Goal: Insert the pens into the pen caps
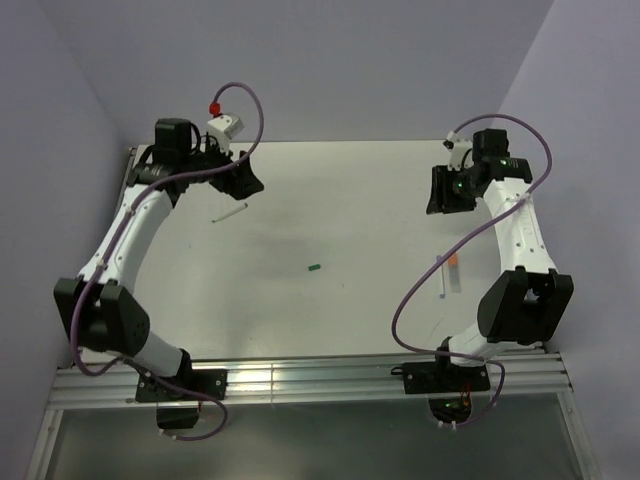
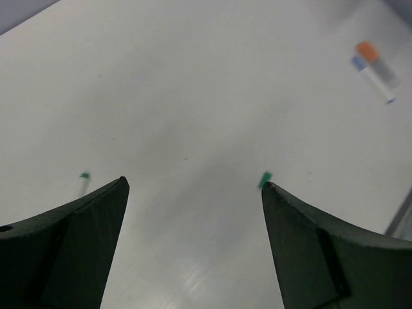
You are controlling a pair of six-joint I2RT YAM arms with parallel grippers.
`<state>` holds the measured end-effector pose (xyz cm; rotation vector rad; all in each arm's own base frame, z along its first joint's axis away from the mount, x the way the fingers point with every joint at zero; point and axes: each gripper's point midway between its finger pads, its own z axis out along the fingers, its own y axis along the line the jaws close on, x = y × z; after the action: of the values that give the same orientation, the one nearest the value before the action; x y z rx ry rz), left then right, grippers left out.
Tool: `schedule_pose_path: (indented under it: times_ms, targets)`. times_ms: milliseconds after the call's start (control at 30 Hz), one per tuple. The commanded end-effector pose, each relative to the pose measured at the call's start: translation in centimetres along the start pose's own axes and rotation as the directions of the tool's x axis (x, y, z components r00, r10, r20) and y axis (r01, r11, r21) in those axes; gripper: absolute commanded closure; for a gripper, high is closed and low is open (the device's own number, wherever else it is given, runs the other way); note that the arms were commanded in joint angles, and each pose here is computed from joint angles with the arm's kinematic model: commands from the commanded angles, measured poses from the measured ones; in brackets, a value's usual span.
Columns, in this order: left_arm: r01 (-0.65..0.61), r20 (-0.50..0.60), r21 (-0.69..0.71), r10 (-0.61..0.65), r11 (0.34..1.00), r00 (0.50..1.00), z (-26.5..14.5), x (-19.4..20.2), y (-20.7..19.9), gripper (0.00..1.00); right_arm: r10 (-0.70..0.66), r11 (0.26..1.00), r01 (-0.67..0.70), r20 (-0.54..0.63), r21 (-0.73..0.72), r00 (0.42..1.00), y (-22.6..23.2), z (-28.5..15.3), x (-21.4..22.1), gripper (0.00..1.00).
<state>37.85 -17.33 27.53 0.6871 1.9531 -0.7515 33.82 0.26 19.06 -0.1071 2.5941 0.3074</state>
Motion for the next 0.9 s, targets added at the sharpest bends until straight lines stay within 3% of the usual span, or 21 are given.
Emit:
schedule_pose_path:
  times_ms: [0,67,233,333,667,867]
  targets:
    - [-0.112,-0.240,-0.070,0.093,0.991,0.966,0.8,3.7,4.6,0.12,-0.076,0.994,0.078,0.031,-0.081,0.997,3.1,-1.2,-1.1,0.45]
    - [-0.184,-0.295,-0.123,0.141,0.975,0.945,0.8,3.1,7.5,0.13,-0.101,0.989,0.105,0.035,-0.108,0.994,4.2,-0.9,-1.4,0.41]
    - [-0.259,-0.519,-0.091,0.176,0.962,0.836,2.6,8.3,14.0,0.18,-0.120,0.973,0.125,0.039,-0.192,0.992,6.4,0.1,-1.2,0.34]
    - [-0.282,-0.576,-0.091,0.180,0.955,0.798,3.4,10.0,17.1,0.19,-0.123,0.971,0.126,0.027,-0.204,0.992,6.4,0.7,-0.6,0.30]
    - [-0.215,-0.659,-0.017,0.151,0.976,0.736,5.9,16.5,19.4,0.25,-0.128,0.973,0.124,-0.012,-0.195,0.992,5.8,1.8,0.8,0.31]
    - [-0.199,-0.691,-0.012,0.135,0.980,0.710,6.6,19.6,20.0,0.37,-0.118,0.972,0.114,-0.010,-0.207,0.993,6.0,2.1,0.1,0.31]
